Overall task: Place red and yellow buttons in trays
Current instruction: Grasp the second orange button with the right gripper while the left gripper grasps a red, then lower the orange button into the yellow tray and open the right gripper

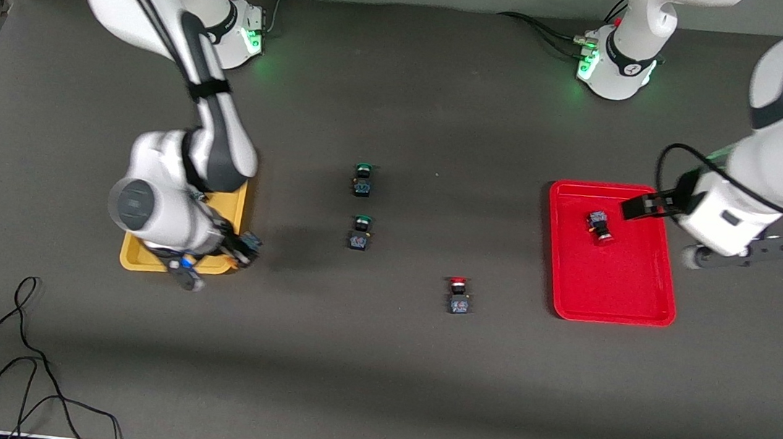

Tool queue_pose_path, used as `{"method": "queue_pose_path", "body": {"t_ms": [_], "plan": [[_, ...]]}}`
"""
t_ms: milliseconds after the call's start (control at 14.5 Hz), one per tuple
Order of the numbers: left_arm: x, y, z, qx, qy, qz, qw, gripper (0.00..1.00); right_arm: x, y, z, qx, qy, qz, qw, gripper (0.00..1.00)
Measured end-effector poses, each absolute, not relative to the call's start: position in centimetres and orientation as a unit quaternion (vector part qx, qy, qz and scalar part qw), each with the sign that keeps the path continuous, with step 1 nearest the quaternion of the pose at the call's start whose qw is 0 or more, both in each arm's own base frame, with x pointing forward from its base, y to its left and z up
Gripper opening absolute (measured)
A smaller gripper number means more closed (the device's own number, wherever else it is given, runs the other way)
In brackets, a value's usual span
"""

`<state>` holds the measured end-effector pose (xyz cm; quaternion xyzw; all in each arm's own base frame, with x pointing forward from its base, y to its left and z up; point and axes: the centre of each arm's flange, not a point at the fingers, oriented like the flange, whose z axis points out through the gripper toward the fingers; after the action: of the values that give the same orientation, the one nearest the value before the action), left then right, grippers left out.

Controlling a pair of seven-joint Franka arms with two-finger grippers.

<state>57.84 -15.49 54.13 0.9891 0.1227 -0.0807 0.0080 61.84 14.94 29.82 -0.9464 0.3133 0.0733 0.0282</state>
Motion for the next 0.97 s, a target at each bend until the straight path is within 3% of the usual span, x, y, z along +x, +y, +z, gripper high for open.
{"method": "queue_pose_path", "body": {"t_ms": [138, 415, 830, 969], "plan": [[58.9, -21.2, 52.7, 0.987, 0.14, -0.082, 0.003, 1.0, 61.4, 10.2, 30.3, -0.951, 0.299, 0.072, 0.03, 0.45], [60.8, -31.1, 44.2, 0.983, 0.165, -0.077, -0.001, 1.0, 57.9, 5.8, 23.7, -0.955, 0.287, 0.069, 0.033, 0.45], [62.3, -36.0, 28.3, 0.985, 0.16, -0.064, 0.011, 0.97, 55.9, 5.5, 21.4, -0.958, 0.269, 0.085, 0.045, 0.45], [62.0, -37.3, 24.8, 0.988, 0.145, -0.053, 0.019, 0.96, 56.0, 5.6, 21.5, -0.959, 0.267, 0.079, 0.046, 0.56]]}}
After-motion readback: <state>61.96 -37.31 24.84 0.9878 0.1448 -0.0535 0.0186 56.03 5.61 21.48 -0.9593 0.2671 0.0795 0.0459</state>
